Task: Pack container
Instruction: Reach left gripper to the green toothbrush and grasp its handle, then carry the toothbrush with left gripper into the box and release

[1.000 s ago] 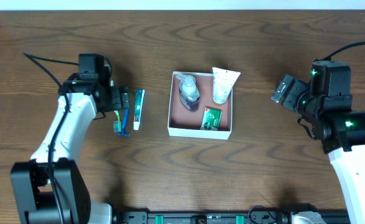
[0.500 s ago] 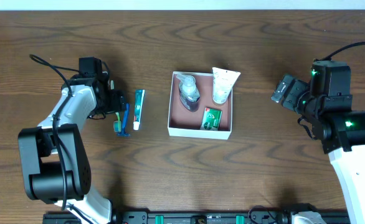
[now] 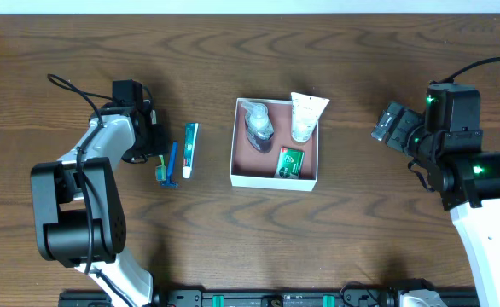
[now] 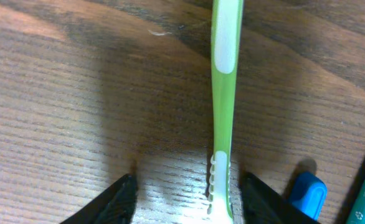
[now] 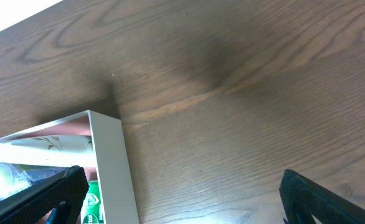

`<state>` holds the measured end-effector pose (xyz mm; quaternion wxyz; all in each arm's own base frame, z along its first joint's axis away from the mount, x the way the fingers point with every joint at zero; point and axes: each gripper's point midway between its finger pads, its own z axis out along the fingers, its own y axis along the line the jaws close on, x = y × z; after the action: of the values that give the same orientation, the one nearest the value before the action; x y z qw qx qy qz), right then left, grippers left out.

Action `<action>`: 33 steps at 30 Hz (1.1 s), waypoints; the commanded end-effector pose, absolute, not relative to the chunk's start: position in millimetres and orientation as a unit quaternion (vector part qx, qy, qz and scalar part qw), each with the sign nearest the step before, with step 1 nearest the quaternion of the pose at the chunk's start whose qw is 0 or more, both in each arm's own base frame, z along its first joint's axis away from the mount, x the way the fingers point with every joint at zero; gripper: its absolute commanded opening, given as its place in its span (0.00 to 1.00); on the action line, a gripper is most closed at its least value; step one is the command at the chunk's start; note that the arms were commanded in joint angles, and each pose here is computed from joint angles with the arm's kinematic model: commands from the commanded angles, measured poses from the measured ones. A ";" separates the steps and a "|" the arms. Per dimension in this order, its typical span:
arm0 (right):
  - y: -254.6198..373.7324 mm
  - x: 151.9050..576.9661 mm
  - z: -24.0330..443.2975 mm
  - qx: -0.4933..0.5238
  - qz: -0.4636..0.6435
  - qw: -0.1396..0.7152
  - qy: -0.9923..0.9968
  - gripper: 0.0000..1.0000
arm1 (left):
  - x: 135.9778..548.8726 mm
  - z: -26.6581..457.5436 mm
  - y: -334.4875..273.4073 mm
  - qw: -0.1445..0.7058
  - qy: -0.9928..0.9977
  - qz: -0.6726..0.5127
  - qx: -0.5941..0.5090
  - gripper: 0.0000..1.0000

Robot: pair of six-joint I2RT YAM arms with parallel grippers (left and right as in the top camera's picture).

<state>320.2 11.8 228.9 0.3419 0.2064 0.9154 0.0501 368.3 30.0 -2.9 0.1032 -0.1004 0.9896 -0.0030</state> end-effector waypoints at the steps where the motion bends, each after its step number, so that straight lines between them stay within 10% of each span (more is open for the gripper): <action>1: 7.5 321.2 231.5 0.209 0.046 0.345 0.914 0.99 | 371.0 -6.8 28.5 0.100 0.990 -0.007 -0.100 0.50; 17: 7.5 321.2 231.5 0.209 0.046 0.345 0.914 0.99 | 369.9 -7.0 28.5 0.097 0.990 -0.007 -0.100 0.07; 33: 7.5 321.2 231.5 0.209 0.046 0.345 0.914 0.99 | 360.3 53.8 27.3 0.137 0.986 -0.006 -0.089 0.06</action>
<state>320.2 11.8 228.9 0.3419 0.2064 0.9154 0.0501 353.8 28.0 15.3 0.0897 -0.0979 0.9911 -0.0048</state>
